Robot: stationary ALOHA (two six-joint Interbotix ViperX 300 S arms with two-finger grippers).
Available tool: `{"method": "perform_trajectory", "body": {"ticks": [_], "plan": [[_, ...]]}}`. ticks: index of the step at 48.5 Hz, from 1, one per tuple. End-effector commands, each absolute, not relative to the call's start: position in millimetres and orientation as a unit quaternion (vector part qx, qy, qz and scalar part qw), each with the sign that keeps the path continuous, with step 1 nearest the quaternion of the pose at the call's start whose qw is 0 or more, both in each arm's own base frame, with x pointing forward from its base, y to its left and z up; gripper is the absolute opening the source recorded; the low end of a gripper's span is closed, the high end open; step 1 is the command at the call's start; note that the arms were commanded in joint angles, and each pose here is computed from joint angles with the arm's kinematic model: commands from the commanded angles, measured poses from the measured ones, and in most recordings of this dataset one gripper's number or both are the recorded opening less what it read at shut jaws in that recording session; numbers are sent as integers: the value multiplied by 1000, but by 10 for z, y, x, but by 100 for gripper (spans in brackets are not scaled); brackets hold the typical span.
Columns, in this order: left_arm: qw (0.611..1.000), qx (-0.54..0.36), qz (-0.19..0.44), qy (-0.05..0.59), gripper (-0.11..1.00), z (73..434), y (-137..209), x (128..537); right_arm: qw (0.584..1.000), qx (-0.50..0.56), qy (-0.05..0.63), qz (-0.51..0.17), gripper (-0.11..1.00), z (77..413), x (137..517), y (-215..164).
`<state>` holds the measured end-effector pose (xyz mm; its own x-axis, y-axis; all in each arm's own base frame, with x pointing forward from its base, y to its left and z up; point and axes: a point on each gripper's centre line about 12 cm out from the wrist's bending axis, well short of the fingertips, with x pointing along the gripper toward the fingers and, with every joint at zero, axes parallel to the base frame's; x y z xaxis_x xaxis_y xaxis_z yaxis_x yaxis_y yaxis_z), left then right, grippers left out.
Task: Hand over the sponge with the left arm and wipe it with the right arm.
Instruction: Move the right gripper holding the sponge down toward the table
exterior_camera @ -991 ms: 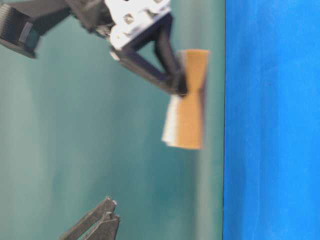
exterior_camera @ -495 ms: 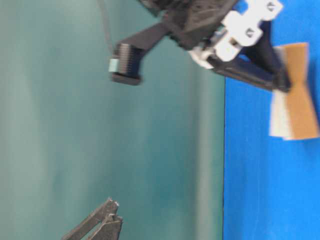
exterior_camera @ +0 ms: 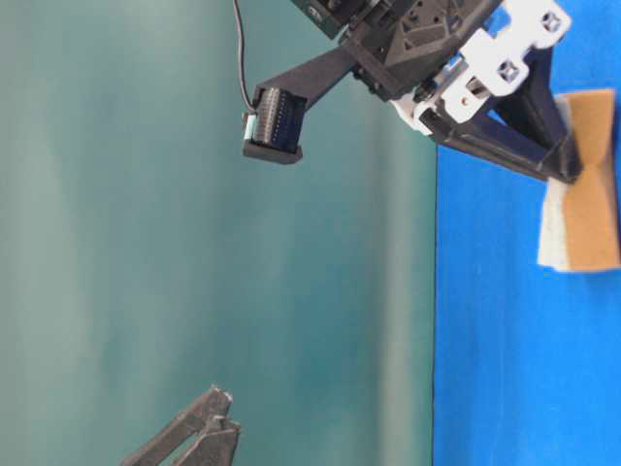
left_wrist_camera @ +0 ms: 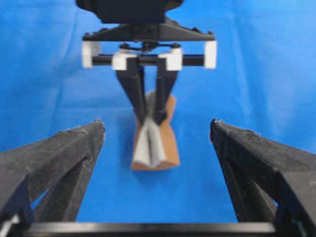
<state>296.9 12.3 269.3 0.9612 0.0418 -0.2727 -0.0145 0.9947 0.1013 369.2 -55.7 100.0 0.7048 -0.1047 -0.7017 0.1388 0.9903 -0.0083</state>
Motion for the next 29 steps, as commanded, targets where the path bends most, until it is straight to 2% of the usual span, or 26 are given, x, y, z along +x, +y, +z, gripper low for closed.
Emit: {"method": "perform_trajectory", "body": {"ticks": [1,16,29], "plan": [[991,50,14,125,91,2764,119,2974,925,27,368,-93,23,1058,3676,-798],[991,50,14,126,91,2759,119,2976,925,18,351,-146,23,1111,3573,-1353],[990,50,15,127,91,2753,123,2978,924,16,349,-156,23,1113,3557,-1463]]}}
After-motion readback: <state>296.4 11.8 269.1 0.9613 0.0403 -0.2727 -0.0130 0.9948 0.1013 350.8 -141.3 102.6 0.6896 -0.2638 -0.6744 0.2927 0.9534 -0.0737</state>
